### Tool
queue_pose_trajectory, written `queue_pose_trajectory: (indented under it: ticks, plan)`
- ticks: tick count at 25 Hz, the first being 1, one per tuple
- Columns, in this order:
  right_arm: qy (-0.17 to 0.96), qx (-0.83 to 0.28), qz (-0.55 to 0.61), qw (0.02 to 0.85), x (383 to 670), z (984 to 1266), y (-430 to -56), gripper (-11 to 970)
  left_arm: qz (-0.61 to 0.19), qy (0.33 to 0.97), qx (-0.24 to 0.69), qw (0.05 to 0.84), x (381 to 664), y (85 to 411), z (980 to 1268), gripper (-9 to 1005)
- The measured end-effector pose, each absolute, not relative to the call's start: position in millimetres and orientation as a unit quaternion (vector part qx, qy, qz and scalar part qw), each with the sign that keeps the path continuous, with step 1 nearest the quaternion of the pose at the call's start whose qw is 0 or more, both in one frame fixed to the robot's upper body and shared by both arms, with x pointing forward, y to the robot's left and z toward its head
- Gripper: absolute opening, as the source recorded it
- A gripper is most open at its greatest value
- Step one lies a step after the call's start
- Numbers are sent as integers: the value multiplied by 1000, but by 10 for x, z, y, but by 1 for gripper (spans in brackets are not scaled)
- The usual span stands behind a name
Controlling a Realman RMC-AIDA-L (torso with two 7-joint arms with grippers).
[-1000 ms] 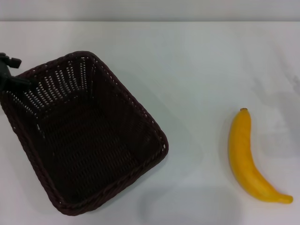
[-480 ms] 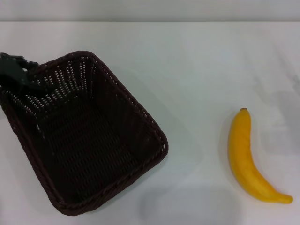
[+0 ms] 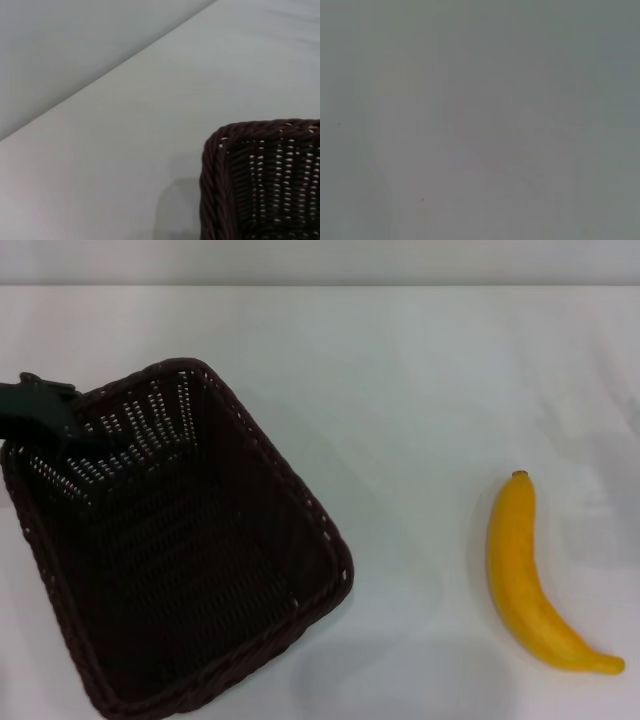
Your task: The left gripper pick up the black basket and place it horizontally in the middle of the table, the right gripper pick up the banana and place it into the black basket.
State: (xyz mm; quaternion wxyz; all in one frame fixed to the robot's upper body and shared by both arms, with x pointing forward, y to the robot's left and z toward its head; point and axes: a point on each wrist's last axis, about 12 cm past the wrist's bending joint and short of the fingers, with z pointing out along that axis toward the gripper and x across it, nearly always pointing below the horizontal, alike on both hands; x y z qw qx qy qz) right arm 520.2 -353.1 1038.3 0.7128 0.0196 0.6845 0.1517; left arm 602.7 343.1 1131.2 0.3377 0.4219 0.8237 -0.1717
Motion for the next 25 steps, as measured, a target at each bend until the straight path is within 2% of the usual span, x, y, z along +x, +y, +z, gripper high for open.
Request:
queue_pose_trajectory:
  ticks: [10,15,25]
  plan:
    - [679,20,156,717,5233,10417,-3528,857,-179,831,403,340,5959,3483,11265,586]
    - [679,19,155,717,5235,10423,-3537,857,-187,834,397,334,5947,3474,11310,558]
    - [673,12,161,722,5313,10473,-3497,857,-200,835,392,331,5952,3448,11494,320]
